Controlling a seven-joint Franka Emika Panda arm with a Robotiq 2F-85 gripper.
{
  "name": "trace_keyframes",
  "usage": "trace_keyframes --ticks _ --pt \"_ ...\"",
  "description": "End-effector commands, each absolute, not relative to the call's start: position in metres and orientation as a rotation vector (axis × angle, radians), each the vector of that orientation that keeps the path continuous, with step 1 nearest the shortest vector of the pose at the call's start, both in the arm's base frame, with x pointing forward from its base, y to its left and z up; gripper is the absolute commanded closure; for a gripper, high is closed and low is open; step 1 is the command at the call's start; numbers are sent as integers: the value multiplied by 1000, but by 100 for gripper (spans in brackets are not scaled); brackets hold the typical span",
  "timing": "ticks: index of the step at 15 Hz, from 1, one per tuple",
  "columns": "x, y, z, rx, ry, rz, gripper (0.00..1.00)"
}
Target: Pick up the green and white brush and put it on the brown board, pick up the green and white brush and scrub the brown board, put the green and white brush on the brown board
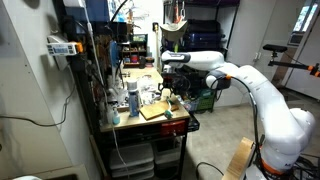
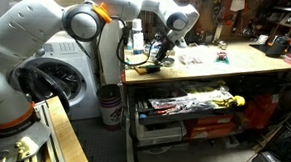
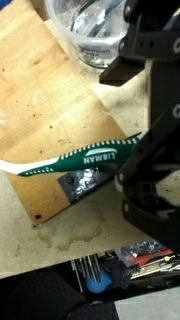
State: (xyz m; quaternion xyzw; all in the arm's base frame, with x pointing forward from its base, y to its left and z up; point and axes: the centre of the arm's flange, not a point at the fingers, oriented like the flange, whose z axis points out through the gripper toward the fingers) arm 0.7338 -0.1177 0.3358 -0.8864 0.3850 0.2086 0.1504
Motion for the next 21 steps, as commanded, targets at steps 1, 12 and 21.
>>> trace_keyframes --ticks 1,12,21 --pt "733 -96 338 -2668 1026 724 0" --pt "705 -115 358 -2742 1005 765 0" --pt "706 -107 332 -2684 951 828 0"
